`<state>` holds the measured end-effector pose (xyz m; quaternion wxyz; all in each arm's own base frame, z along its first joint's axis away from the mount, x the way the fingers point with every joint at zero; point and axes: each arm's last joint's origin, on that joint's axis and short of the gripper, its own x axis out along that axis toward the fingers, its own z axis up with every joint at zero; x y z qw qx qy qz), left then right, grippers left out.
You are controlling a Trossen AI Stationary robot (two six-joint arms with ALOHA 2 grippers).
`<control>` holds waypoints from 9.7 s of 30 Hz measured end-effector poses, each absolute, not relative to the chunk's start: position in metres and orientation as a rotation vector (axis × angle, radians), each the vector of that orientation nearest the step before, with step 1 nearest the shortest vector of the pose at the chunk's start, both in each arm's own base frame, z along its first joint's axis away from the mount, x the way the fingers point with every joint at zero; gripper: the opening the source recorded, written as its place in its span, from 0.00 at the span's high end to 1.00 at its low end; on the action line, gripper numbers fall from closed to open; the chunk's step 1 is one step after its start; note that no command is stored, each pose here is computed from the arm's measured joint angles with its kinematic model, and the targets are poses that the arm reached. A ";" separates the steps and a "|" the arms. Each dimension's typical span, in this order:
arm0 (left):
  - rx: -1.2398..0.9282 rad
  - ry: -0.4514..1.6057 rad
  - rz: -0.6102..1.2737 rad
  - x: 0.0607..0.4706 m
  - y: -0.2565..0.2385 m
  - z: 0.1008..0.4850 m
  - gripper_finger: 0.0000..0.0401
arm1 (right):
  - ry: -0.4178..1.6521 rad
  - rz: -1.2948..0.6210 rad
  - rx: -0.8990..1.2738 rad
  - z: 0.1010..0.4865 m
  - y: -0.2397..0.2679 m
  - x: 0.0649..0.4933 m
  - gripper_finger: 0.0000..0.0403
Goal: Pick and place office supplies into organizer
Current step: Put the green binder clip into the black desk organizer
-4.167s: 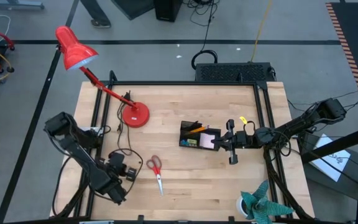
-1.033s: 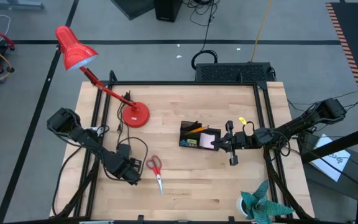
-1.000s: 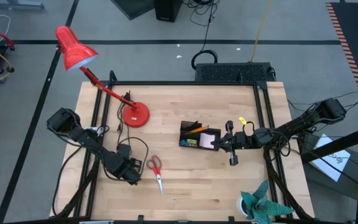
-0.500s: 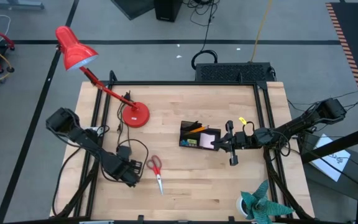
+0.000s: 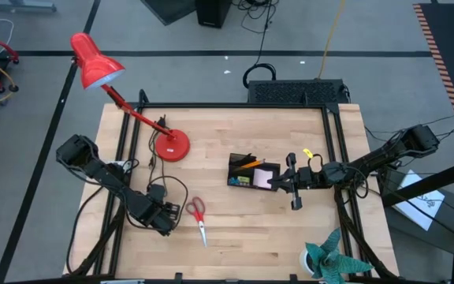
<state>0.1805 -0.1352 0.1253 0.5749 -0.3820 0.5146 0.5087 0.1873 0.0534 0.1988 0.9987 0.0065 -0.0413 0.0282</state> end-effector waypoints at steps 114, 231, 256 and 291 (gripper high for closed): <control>0.088 1.050 -0.262 0.109 -0.097 0.166 0.87 | -0.019 0.024 0.092 0.193 0.053 0.188 1.00; 0.144 0.912 -0.369 0.133 -0.091 0.114 0.66 | 0.004 -0.028 0.095 0.190 0.051 0.188 1.00; 0.437 1.064 -0.546 0.136 -0.093 0.136 0.62 | 0.016 -0.047 0.115 0.188 0.051 0.189 1.00; 0.035 1.170 -0.308 0.143 -0.103 0.112 0.62 | 0.015 -0.051 0.138 0.188 0.051 0.189 1.00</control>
